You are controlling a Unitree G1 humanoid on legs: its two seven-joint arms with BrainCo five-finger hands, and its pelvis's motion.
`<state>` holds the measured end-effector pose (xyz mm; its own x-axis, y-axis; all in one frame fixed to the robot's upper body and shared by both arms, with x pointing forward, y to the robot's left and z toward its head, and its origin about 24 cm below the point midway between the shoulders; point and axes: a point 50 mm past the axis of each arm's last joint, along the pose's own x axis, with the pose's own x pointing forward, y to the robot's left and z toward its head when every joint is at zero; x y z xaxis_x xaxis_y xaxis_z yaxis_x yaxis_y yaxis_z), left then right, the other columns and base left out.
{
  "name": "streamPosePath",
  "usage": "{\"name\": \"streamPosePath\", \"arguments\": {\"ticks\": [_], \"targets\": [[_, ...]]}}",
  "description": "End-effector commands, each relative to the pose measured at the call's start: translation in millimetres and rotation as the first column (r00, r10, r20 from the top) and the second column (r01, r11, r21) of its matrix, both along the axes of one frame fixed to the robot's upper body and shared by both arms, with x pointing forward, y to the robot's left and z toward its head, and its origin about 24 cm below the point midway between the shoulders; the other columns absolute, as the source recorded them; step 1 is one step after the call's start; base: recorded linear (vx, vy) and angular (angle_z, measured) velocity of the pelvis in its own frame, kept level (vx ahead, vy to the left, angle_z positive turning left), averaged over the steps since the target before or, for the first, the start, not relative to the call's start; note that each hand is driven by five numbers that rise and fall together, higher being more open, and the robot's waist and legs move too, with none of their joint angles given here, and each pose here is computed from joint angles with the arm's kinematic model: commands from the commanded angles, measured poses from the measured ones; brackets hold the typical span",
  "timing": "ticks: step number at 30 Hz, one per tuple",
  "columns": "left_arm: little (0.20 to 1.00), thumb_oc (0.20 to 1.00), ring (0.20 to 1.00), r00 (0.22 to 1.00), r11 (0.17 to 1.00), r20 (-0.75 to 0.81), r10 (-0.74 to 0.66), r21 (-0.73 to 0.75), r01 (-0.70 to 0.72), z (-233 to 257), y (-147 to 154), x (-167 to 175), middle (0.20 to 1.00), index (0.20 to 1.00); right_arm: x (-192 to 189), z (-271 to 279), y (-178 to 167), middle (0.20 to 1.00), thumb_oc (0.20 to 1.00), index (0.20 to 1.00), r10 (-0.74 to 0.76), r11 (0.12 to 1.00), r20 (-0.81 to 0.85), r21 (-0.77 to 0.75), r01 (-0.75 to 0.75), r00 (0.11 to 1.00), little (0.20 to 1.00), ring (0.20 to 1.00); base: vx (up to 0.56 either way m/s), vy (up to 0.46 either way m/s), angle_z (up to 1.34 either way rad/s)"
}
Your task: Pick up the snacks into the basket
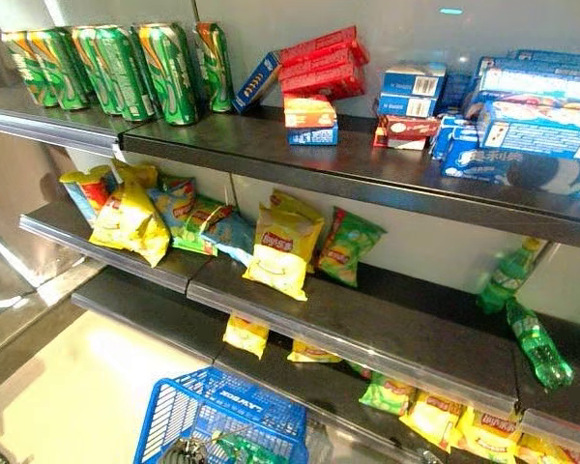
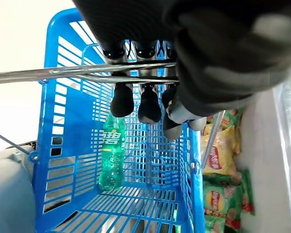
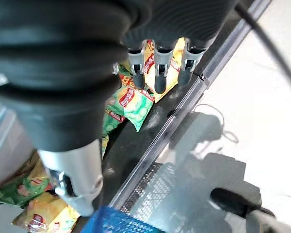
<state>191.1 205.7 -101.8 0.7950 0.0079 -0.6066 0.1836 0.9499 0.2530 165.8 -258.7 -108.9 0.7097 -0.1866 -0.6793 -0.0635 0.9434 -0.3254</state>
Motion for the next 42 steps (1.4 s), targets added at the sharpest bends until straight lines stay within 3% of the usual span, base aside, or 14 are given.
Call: {"name": "streamPosePath", "arguments": {"ticks": [1, 11, 24, 31, 36, 37, 42], "targets": [[0.200, 0.200, 0.200, 0.983, 0.998, 0.180, -0.020, 0.067, 0.008, 34, 29, 16, 0.200, 0.200, 18, 14, 7, 1.000, 1.000, 1.000, 0.036, 0.999, 0.104, 0.014, -0.038, 0.994, 1.000, 1.000, 0.13, 0.287, 0.05], [0.200, 0.200, 0.200, 0.975, 0.996, 0.222, -0.027, 0.094, 0.006, 45, 39, 22, 0.200, 0.200, 87, 60, 36, 1.000, 1.000, 1.000, 0.139, 0.988, 0.338, 0.022, -0.155, 0.931, 1.000, 1.000, 0.14, 0.131, 0.10], [0.200, 0.200, 0.200, 0.970, 0.997, 0.239, -0.048, 0.073, 0.031, 51, 35, 29, 0.200, 0.200, 140, 104, 49, 1.000, 1.000, 1.000, 0.210, 0.976, 0.451, -0.045, -0.213, 0.867, 1.000, 1.000, 0.09, -0.138, 0.57], [0.200, 0.200, 0.200, 0.968, 0.994, 0.240, -0.068, 0.095, 0.046, 56, 42, 29, 0.200, 0.200, 165, 135, 50, 1.000, 1.000, 1.000, 0.119, 0.989, 0.557, 0.004, -0.145, 0.822, 1.000, 1.000, 0.02, -0.099, 0.27], [0.200, 0.200, 0.200, 0.969, 0.994, 0.236, -0.073, 0.094, 0.052, 57, 43, 28, 0.200, 0.200, 177, 150, 39, 1.000, 1.000, 1.000, -0.041, 0.994, 0.605, 0.108, -0.031, 0.796, 1.000, 1.000, 0.00, -0.053, 0.39], [0.200, 0.200, 0.200, 0.968, 0.994, 0.237, -0.076, 0.092, 0.055, 56, 41, 29, 0.200, 0.200, 178, 150, 34, 1.000, 1.000, 1.000, -0.140, 0.983, 0.607, 0.182, 0.035, 0.783, 1.000, 1.000, 0.00, -0.019, 0.07], [0.200, 0.200, 0.200, 0.967, 0.995, 0.241, -0.078, 0.086, 0.059, 56, 36, 31, 0.200, 0.200, 182, 156, 30, 1.000, 1.000, 1.000, -0.216, 0.965, 0.619, 0.252, 0.070, 0.755, 1.000, 1.000, -0.01, 0.014, 0.17]]}}
